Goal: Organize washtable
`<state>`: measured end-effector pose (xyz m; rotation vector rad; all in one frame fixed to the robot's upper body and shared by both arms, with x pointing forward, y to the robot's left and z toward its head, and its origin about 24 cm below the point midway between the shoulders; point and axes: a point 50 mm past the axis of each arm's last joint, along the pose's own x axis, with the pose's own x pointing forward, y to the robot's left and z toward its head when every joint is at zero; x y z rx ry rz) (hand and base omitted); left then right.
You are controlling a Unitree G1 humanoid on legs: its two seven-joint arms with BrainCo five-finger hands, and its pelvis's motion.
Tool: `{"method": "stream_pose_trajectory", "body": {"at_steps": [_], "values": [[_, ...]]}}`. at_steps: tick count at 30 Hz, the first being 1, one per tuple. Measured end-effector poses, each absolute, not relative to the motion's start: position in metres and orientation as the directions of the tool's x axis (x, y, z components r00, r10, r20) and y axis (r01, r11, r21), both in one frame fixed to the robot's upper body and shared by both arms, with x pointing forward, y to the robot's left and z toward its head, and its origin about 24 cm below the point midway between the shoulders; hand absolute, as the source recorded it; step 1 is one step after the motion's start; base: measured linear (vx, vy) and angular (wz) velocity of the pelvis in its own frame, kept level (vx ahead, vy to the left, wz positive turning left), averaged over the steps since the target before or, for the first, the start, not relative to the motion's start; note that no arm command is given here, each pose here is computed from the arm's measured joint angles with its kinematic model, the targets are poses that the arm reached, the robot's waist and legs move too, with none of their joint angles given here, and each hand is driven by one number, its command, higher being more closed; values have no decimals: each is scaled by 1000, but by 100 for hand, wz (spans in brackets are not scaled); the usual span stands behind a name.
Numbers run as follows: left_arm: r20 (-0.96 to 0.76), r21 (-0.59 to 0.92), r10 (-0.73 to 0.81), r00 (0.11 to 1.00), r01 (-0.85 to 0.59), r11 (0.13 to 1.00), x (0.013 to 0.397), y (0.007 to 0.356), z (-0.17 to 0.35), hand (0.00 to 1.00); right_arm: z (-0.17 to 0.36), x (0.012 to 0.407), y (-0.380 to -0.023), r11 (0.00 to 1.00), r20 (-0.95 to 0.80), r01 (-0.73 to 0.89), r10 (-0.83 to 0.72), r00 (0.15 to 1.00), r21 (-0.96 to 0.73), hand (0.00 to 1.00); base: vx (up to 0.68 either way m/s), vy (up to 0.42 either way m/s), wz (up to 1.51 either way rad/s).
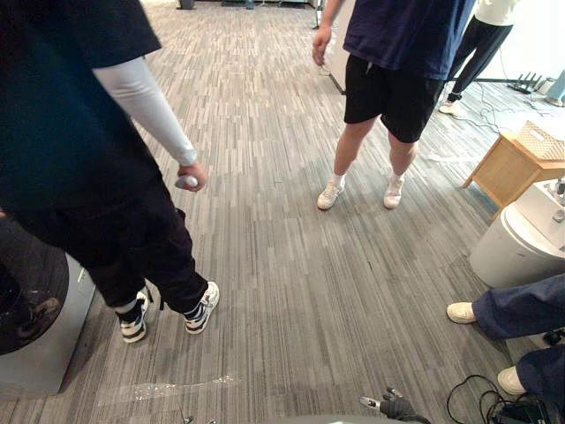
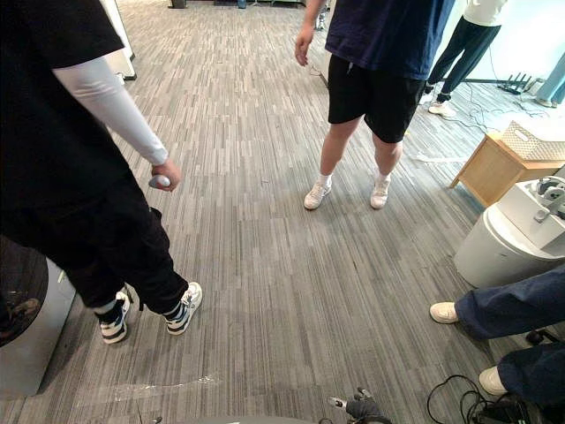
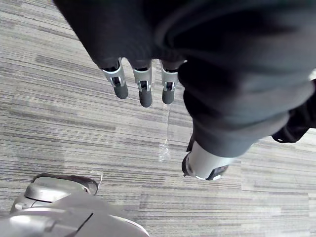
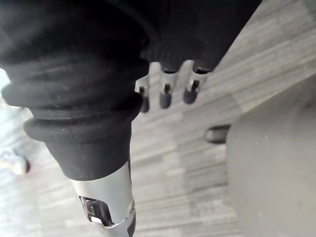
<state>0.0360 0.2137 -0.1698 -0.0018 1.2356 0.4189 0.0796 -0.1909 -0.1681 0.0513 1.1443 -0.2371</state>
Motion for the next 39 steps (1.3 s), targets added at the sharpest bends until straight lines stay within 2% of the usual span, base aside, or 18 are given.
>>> {"method": "stream_pose_trajectory", "body": {"at_steps": [10,14,16,23,28,31,33,36,39], "values": [[-900,243,352,256,-373,895,33,225,-167,0,-164,100,-183,987,-885,143,-129,446,-71,0,-63,-55,26],[-917,221,323,234,-374,901,22,212,-170,0,-162,105,-192,987,-876,131,-145,460,-95,0,27,102,-8],[-923,213,312,224,-377,901,17,206,-171,0,-161,105,-197,987,-874,119,-150,463,-107,0,272,126,-18],[-909,245,344,233,-368,897,22,223,-168,0,-165,94,-186,983,-890,170,-137,435,-68,0,251,85,5],[-905,270,361,224,-353,896,20,231,-166,0,-165,92,-184,975,-882,219,-145,447,-49,0,397,-39,37],[-913,257,349,210,-368,893,19,226,-168,0,-159,105,-190,972,-853,230,-153,499,-39,0,464,-83,32],[-910,241,341,238,-365,899,30,222,-168,0,-156,112,-192,971,-837,235,-161,523,-40,0,413,-70,24],[-901,250,354,249,-370,895,35,228,-166,0,-157,112,-189,967,-842,252,-159,516,-28,0,689,-167,24],[-897,224,359,260,-434,873,45,224,-166,0,-157,114,-191,959,-840,283,-178,513,-30,0,718,-187,18]]}}
